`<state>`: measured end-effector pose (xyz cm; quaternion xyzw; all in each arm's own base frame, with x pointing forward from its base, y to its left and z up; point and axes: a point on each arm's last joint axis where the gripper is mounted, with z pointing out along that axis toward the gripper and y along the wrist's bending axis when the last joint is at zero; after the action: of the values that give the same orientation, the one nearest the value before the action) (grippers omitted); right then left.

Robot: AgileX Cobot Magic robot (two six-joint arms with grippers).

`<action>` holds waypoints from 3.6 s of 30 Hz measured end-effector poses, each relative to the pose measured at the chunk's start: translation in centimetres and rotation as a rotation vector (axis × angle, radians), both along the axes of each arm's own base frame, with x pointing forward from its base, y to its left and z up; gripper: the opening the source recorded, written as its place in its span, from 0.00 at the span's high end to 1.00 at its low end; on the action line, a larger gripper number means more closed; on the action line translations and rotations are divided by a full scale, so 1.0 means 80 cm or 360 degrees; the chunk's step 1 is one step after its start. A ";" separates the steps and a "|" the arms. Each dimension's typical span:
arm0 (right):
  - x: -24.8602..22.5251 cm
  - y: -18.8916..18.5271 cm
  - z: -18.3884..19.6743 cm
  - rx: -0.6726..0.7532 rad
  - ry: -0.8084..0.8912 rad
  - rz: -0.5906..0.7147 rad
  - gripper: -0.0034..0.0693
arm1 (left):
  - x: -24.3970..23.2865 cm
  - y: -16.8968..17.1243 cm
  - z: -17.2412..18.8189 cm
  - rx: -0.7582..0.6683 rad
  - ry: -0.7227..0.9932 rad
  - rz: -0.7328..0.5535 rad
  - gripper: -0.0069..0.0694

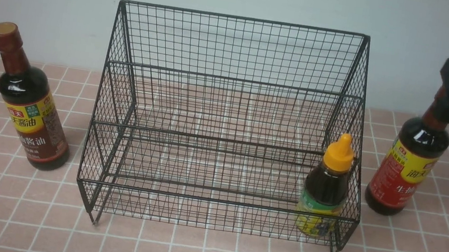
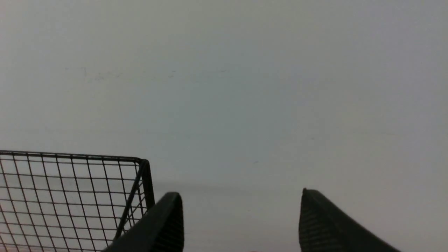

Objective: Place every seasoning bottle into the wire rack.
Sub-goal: Use the right arm to grab the condiment bottle closest to it, then use the right arm to put the condiment bottle back on the shelf

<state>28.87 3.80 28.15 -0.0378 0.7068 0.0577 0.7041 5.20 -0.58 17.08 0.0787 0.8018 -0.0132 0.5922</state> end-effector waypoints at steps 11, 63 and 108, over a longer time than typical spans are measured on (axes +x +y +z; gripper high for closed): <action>0.033 0.006 -0.048 -0.0054 0.0182 0.0023 0.40 | 0.000 0.000 0.000 0.0000 0.0000 0.0000 0.92; 0.060 0.141 0.132 0.0173 -0.0350 0.1370 0.59 | 0.000 0.000 0.000 0.0000 0.0000 0.0000 0.92; 0.096 0.153 0.024 0.0103 0.0012 0.1326 0.59 | 0.000 0.000 0.000 0.0000 0.0000 0.0000 0.92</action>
<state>36.55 16.05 30.11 -0.2981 0.6315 0.3600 0.6187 5.20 -0.58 17.08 0.0787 0.8018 -0.0132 0.5922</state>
